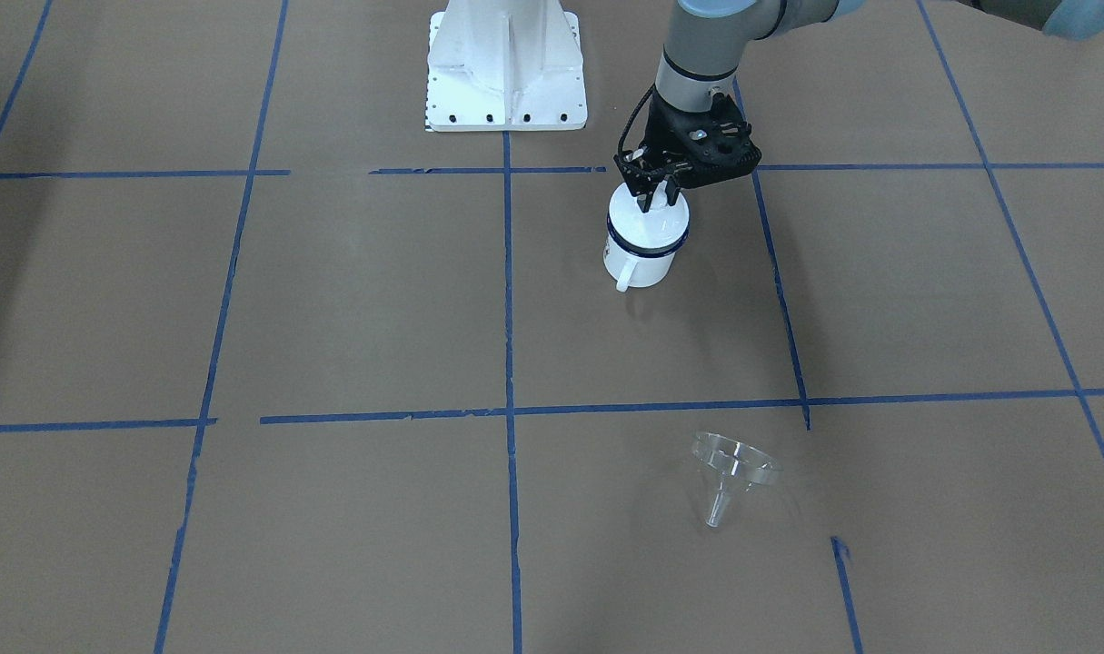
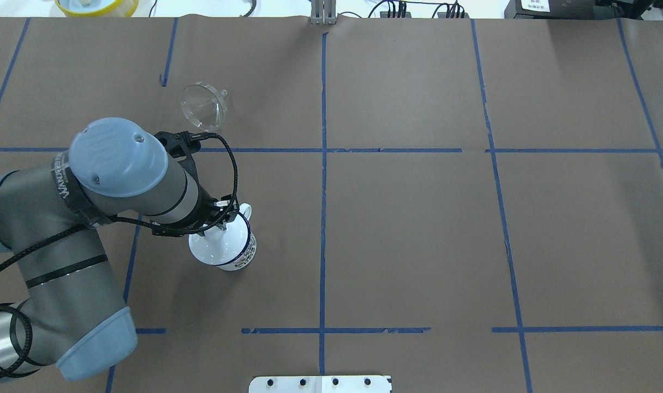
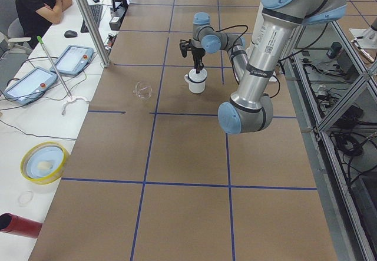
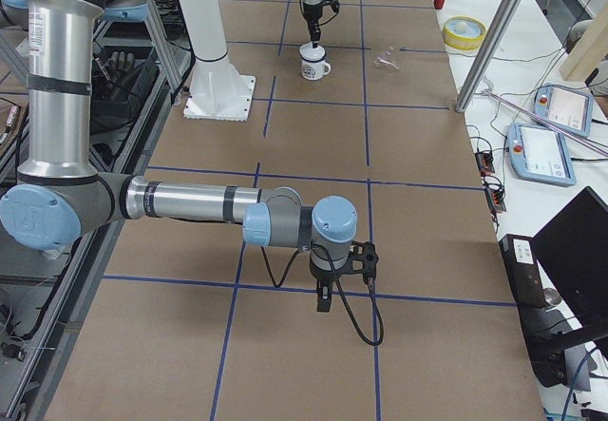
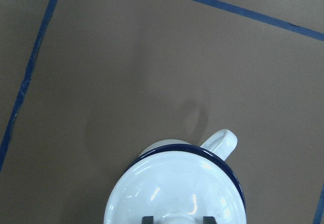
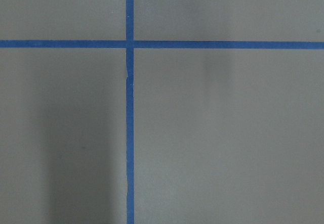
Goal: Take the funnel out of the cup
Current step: 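Lower the lid onto the mug opening and press it in place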
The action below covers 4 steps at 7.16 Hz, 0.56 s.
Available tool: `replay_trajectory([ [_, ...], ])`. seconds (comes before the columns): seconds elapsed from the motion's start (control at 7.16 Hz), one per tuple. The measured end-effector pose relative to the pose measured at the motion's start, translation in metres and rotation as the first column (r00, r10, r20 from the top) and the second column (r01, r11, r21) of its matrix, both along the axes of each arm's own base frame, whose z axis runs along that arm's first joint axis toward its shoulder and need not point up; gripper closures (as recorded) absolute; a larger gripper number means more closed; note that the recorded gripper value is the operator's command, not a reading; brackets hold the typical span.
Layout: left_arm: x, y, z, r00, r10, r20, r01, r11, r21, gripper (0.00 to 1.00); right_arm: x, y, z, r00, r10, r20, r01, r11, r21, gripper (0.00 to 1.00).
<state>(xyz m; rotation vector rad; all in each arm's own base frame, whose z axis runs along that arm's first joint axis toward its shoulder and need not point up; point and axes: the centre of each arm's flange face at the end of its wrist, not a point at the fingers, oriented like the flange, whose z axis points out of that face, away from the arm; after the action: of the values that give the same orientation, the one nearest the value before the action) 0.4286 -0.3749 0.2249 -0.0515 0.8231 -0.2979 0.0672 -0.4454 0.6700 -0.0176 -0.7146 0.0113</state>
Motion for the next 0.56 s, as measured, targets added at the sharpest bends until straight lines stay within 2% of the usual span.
replay_trajectory([
  [0.28, 0.0005, -0.0006, 0.0006, 1.0, 0.0, 0.002, 0.0, 1.0, 0.0, 1.0, 0.0, 0.0, 0.0, 1.0, 0.0, 0.0, 0.0, 1.0, 0.0, 0.0],
  [0.42, 0.0006, -0.0007, 0.0007, 1.0, -0.001, 0.002, 0.0, 1.0, 0.001, 0.8, 0.0, 0.0, 0.0, 1.0, 0.0, 0.0, 0.0, 1.0, 0.0, 0.0],
  [0.56, 0.0006, -0.0008, 0.0007, 1.0, -0.001, 0.002, 0.001, 1.0, 0.001, 0.05, 0.0, 0.0, 0.0, 1.0, 0.0, 0.0, 0.0, 1.0, 0.0, 0.0],
])
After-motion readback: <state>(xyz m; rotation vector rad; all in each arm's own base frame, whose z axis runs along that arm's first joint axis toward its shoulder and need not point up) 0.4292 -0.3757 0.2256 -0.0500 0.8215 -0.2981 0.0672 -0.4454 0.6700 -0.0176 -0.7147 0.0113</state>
